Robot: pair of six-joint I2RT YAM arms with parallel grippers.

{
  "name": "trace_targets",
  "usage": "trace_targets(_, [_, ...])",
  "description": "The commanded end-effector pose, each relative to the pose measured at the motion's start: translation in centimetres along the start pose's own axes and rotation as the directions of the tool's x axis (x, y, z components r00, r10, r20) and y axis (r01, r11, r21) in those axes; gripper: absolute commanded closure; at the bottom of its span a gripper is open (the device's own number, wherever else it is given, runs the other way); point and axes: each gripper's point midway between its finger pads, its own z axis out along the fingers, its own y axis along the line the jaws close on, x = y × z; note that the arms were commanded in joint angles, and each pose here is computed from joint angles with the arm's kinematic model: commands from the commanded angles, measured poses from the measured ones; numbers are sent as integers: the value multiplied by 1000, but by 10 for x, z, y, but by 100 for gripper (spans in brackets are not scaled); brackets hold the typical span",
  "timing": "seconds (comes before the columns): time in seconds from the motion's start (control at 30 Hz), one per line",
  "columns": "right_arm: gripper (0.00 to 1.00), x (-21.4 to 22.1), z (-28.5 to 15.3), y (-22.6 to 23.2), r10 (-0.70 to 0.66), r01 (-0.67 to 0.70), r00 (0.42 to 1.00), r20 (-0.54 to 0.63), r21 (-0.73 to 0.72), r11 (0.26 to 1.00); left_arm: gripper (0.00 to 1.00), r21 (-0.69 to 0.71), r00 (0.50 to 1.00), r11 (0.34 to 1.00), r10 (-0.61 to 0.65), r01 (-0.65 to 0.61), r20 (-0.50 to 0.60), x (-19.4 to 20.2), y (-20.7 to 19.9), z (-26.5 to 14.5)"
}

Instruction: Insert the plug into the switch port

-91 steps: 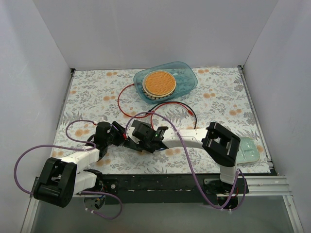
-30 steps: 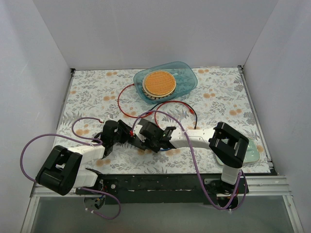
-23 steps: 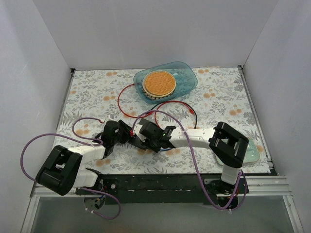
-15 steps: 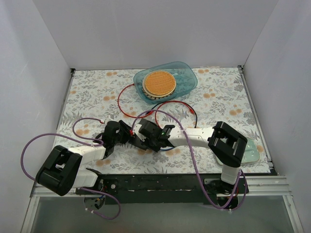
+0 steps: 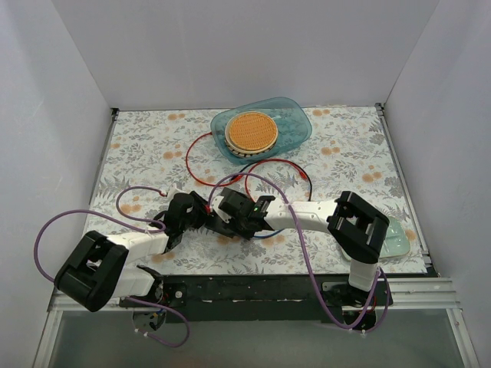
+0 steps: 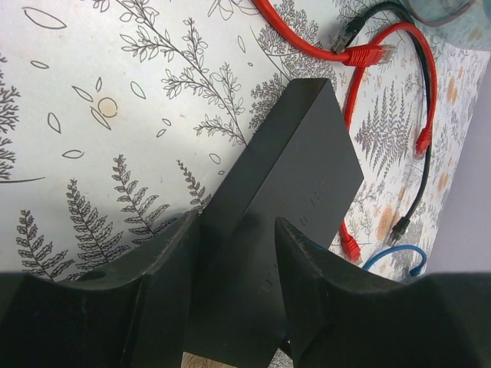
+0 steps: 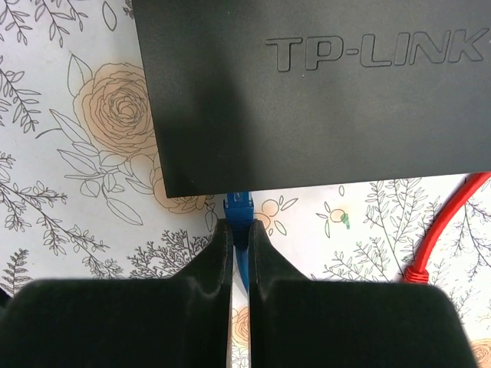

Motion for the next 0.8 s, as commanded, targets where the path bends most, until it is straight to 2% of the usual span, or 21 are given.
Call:
trace_targets(0.0, [99,-224,-80,-22,44,-82,680,732,16,996,59,114,838,992,13,58,-545,117,-29,-56])
trace_targets(0.37, [99,-187,-70,-14,43,-58,735,677,0,998,52,73,911,997,25,6,-412,91,-26,-52])
trace_targets(0.67, [99,-154,-62,-7,56,-50,791,610,-27,998,36,32,931,999,19,-8,-366,78,-19,-47])
trace_targets(0.77, [92,-142,-61,-3,60,-44,812,580,-43,998,31,24,937,1000,17,-9,-349,73,-18,-46])
